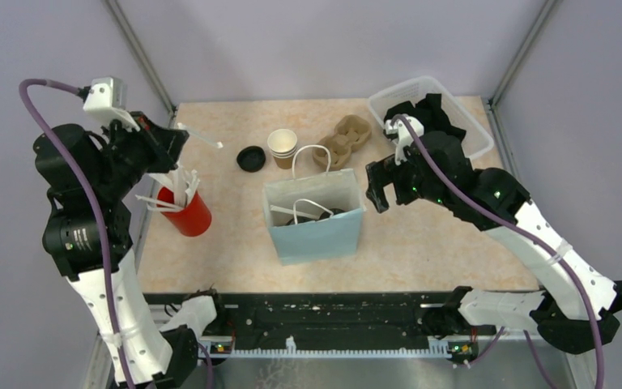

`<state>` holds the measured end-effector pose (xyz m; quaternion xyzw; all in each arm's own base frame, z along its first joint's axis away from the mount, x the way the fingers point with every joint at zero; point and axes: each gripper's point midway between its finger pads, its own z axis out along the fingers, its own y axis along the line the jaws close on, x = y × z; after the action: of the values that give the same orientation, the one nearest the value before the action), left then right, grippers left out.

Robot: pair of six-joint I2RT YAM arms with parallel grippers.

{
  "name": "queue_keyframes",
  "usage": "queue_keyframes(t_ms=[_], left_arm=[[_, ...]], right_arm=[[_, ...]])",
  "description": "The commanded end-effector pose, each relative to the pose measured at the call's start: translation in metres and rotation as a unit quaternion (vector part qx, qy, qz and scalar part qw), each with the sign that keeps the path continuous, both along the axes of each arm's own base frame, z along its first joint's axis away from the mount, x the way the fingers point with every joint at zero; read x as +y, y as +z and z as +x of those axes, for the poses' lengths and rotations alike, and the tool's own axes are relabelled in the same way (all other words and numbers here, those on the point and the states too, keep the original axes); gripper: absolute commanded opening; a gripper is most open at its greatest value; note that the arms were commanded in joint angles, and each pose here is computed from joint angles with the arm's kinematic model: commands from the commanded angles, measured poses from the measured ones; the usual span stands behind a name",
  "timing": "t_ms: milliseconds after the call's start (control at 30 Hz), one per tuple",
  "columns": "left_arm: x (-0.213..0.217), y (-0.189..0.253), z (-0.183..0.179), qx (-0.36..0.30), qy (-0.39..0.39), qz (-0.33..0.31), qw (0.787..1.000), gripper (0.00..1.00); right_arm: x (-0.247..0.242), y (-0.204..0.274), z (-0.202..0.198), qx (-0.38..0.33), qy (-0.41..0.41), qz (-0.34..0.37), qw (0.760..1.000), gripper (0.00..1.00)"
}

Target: Pack the takeout coffee

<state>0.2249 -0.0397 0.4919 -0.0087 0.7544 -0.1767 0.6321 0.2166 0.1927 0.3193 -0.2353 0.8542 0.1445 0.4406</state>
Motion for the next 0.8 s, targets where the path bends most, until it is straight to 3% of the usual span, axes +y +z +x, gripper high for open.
queue_keyframes(t_ms=[0, 300, 767], left_arm=[[-0.042, 0.021, -0.015, -0.042, -0.124, -0.01, 0.991, 0.0], [-0.084, 0.035, -0.034, -0.051, -0.233, -0.001, 0.971, 0.0], [-0.12, 0.014, -0.062, -0.02, -0.33, 0.002, 0.944, 0.0]], right_arm=[[-0.008, 0.004, 0.007, -0.009, -0.03, -0.002, 1.0, 0.99], [-0.009, 0.003, 0.015, -0.004, -0.07, 0.011, 0.997, 0.99], [-0.029, 0.005, 0.02, -0.003, -0.134, -0.009, 0.991, 0.99]])
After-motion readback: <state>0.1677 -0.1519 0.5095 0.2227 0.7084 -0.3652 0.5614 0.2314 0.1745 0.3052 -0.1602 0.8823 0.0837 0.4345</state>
